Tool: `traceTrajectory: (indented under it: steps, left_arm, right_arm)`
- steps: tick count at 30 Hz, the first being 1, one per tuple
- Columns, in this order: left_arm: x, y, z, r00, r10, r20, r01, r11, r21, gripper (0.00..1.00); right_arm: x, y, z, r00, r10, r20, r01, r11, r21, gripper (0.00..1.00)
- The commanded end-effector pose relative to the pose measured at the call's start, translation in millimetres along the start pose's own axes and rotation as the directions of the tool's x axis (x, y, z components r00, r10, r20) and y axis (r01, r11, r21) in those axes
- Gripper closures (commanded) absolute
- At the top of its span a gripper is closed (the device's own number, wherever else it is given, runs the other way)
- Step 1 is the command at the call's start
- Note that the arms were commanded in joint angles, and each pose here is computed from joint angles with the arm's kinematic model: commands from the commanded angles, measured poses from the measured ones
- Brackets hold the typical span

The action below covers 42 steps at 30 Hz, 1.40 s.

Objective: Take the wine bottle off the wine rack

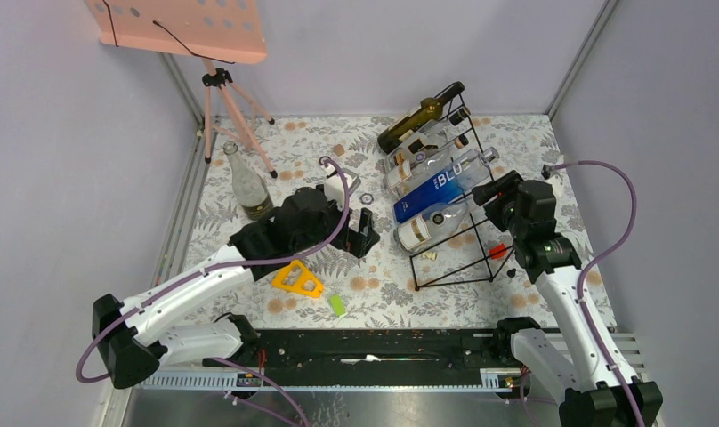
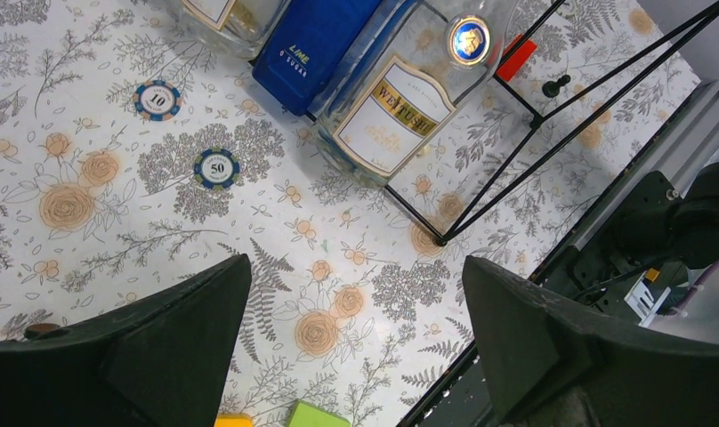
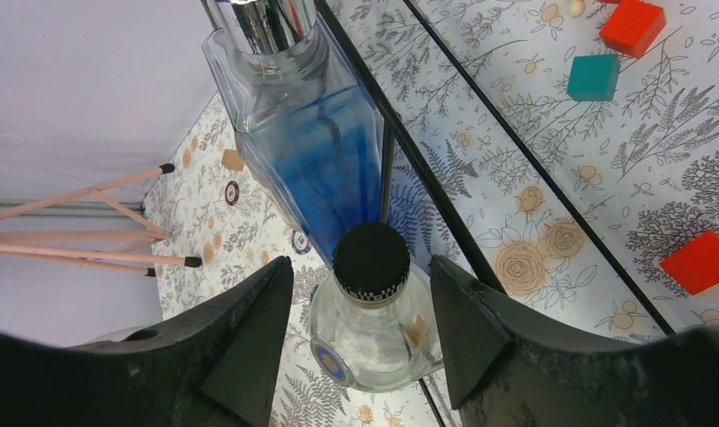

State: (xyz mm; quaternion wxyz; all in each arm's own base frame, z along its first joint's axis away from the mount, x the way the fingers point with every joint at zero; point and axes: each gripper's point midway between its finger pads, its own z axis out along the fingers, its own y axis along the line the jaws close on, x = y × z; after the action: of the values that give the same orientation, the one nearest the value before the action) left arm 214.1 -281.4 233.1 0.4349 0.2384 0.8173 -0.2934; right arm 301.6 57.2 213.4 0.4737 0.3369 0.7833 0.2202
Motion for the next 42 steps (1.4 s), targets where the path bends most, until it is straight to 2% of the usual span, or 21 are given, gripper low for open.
traceTrajectory:
  steps: [1, 14, 19, 25, 34, 37, 42]
  left_arm:
    - [-21, -3, -6, 0.996, -0.01, 0.092, 0.009, 1.0, 0.011, 0.01]
    - [-17, 0, -11, 0.995, -0.009, 0.097, 0.008, 1.0, 0.005, 0.01]
    - [-16, 1, -13, 0.995, -0.009, 0.104, 0.009, 1.0, 0.001, 0.01]
    - [-14, 2, -14, 0.994, -0.009, 0.106, 0.009, 1.0, -0.003, 0.01]
    - [-26, 0, -11, 0.987, 0.034, 0.158, -0.035, 0.999, 0.008, 0.01]
    - [-39, -10, -9, 0.97, 0.056, 0.235, -0.072, 0.995, 0.062, 0.01]
    - [-58, -30, -9, 0.905, 0.106, 0.412, -0.187, 0.969, 0.16, 0.01]
  right_arm:
    - [-6, -1, 8, 0.998, 0.02, 0.058, -0.021, 1.0, 0.009, 0.36]
    - [8, -7, 27, 0.998, 0.015, 0.059, -0.016, 1.0, 0.025, 0.39]
    - [14, -13, 36, 0.999, 0.006, 0.053, -0.008, 0.999, 0.046, 0.44]
    - [12, -9, 34, 0.997, -0.022, 0.07, 0.021, 1.0, 0.014, 0.62]
    - [4, 18, 11, 0.984, -0.132, 0.124, 0.145, 0.984, -0.104, 0.97]
    - [7, 31, 0, 0.976, -0.174, 0.132, 0.193, 0.97, -0.146, 1.0]
    - [8, 48, -16, 0.962, -0.233, 0.145, 0.257, 0.95, -0.179, 1.0]
